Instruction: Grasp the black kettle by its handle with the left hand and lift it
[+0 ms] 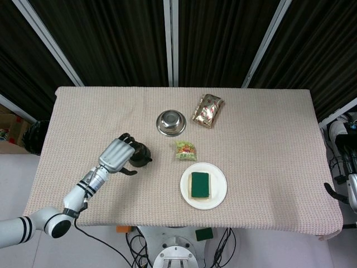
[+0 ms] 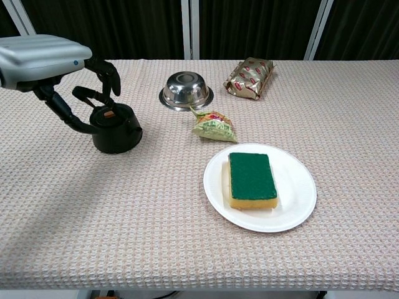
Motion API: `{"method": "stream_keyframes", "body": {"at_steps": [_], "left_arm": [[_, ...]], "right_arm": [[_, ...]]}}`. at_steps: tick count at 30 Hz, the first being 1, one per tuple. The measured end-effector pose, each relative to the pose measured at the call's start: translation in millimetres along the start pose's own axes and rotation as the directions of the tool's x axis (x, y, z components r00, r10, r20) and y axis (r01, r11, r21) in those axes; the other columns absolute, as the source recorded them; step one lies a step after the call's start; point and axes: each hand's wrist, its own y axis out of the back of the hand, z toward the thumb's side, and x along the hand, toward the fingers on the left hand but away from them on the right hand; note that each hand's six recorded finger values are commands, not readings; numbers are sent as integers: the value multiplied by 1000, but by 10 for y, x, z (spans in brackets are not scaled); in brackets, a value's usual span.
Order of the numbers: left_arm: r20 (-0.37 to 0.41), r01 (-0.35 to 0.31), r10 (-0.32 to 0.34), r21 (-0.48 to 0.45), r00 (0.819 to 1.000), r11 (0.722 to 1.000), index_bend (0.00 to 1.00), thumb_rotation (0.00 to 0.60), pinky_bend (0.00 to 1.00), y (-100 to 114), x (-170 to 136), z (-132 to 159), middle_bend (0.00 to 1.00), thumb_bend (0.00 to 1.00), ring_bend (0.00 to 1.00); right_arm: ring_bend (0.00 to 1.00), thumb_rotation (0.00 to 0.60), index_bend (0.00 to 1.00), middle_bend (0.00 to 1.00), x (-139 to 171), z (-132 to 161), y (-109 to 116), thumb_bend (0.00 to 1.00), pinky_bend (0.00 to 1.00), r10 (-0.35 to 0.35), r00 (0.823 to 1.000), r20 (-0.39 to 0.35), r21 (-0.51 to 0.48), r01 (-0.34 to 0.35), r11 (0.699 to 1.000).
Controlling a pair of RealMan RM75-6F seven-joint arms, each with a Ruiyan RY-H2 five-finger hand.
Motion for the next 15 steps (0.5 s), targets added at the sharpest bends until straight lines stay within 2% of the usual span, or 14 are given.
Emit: {"method": "stream_keyframes", "body": {"at_steps": [7, 15], "left_arm": [[-10, 39, -39, -36, 999, 999, 374, 483, 205, -103, -10, -27, 428, 0, 301], [7, 38, -37, -60, 999, 998, 384, 521, 206, -123, -12, 22, 440, 0, 340]], "right_arm": [[0, 600, 0, 0, -10, -10, 3, 203, 0, -3, 1000, 6, 0, 3, 1000], [0, 600, 0, 0, -17, -15, 1, 205, 0, -5, 1000, 10, 0, 5, 1000]]}}
